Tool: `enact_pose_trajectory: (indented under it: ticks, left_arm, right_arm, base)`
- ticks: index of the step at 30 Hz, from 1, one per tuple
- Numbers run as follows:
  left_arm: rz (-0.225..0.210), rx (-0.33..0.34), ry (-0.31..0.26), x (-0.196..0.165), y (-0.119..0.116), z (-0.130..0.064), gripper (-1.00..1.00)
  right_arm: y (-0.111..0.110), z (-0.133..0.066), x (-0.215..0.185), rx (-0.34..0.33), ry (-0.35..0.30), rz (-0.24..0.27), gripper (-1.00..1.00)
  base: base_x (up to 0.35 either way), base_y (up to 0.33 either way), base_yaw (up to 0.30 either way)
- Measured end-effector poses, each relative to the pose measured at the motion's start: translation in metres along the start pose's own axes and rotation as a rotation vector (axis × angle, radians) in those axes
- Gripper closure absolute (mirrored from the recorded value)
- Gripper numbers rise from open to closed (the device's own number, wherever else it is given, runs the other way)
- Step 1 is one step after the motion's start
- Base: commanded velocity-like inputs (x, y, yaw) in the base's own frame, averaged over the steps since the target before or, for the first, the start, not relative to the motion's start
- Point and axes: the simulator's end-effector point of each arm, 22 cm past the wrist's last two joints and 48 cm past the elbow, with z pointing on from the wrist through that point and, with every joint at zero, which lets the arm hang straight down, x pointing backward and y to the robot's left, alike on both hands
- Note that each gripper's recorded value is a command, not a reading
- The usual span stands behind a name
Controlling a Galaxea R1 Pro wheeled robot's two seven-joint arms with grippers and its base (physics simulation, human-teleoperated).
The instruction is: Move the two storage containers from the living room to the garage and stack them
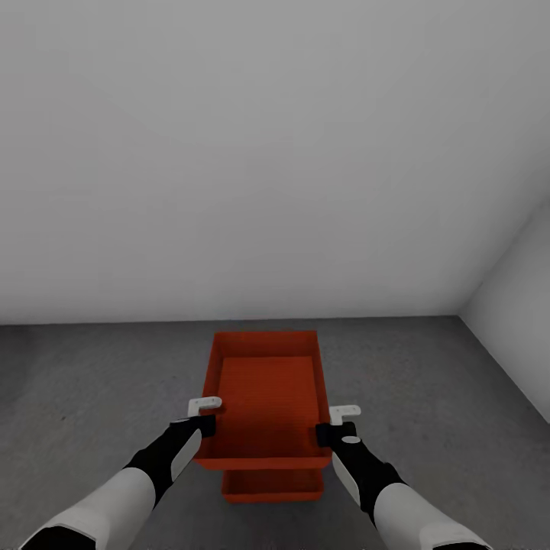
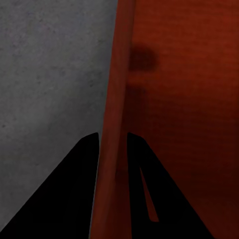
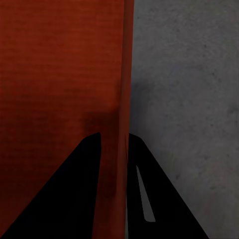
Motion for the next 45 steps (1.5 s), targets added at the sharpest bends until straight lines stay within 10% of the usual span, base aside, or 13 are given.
enact_pose_trajectory:
  ticks: [45]
  left_arm:
    - [0.003,-0.003,0.036,0.018,0.001,0.012,1.00]
  right_arm:
    - [0.002,0.009,0.019,-0.002,0.036,-0.001,1.00]
  base:
    - [0.000,0.000,0.000]
